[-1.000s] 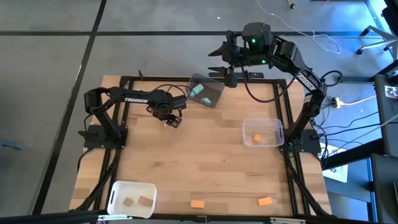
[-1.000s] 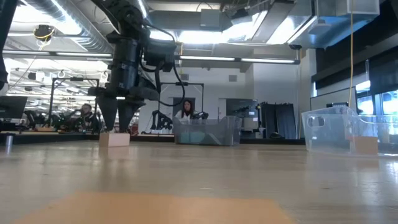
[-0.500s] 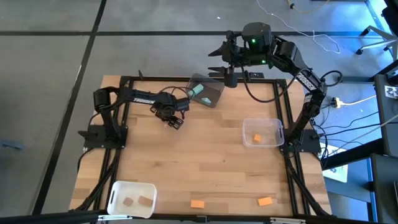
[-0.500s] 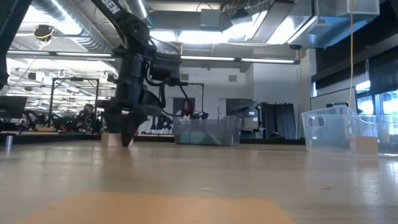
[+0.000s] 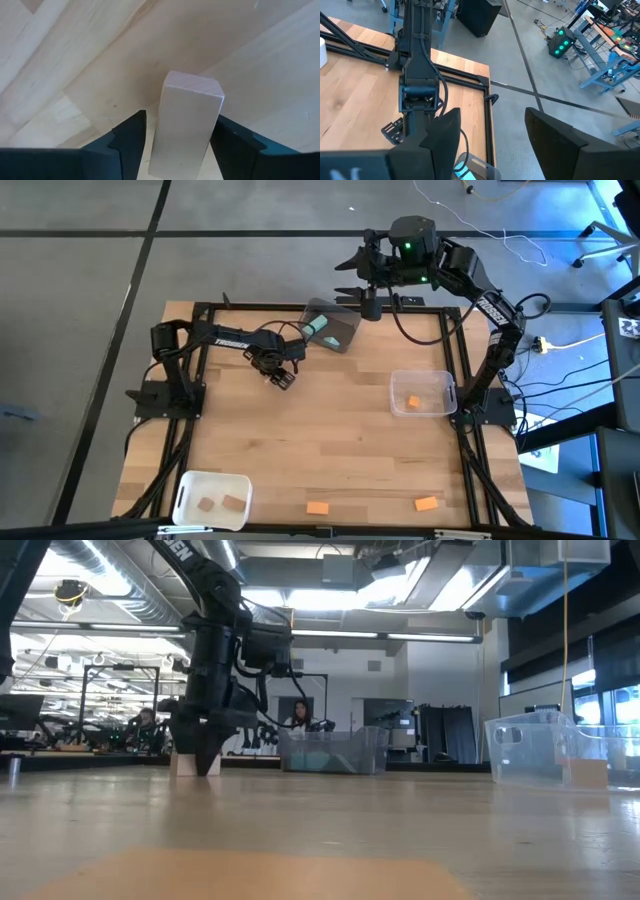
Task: Sort & place blocks by color
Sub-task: Put the brown block into the white bin
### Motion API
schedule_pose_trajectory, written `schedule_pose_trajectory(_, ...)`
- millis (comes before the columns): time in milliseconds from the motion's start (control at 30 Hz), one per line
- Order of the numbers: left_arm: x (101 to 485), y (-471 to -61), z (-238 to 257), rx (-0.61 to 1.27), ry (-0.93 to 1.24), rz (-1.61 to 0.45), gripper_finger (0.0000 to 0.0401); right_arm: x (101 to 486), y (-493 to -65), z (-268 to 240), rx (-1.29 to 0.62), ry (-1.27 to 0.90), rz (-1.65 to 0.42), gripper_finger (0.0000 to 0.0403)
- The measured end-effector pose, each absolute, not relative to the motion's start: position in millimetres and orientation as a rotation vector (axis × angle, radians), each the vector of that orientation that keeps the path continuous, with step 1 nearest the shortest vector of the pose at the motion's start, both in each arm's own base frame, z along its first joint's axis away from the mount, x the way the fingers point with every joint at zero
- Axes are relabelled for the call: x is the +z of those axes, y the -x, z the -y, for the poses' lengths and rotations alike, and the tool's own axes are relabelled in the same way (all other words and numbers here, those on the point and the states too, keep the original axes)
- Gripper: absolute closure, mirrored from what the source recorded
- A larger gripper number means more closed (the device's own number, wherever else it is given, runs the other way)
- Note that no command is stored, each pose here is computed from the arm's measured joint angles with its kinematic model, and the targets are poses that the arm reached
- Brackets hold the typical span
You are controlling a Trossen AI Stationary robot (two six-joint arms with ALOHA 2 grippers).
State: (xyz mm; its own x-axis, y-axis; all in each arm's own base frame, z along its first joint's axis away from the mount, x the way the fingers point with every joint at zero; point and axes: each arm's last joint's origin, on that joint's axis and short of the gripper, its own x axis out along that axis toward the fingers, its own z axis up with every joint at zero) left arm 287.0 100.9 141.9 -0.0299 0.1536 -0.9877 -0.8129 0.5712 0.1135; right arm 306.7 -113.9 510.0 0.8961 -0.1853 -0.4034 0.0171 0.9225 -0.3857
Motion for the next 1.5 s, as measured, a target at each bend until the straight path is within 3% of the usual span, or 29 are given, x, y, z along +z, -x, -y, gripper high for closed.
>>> schedule_pose_trajectory(200, 142, -287, -101, 0.818, 0.570, -1.409, 0.0199, 511, -308, 112, -0.076, 0.250, -0.419, 0.0178)
schedule_pose_trajectory(500, 142, -287, -101, 0.816, 0.573, -1.410, 0.0212, 498, -300, 96, 0.387, 0.059, -0.462, 0.0178)
schedule_pose_trajectory(700, 141, -287, -101, 0.812, 0.572, -1.412, 0.0233, 497, -300, 95, 0.373, 0.055, -0.472, 0.0178)
schedule_pose_trajectory(867, 141, -287, -101, 0.807, 0.579, -1.411, 0.0278, 497, -300, 95, 0.364, 0.036, -0.478, 0.0178)
schedule_pose_trajectory(1167, 145, -278, -98, 0.816, 0.578, -1.501, 0.0279, 496, -299, 95, 0.366, 0.029, -0.494, 0.0178)
schedule_pose_trajectory(1300, 157, -267, -90, 0.758, 0.544, -1.588, 0.0279, 494, -298, 94, 0.370, 0.023, -0.514, 0.0178)
schedule_pose_trajectory(1500, 195, -254, -70, 0.570, 0.590, -1.557, 0.0279, 491, -296, 93, 0.386, 0.042, -0.540, 0.0178)
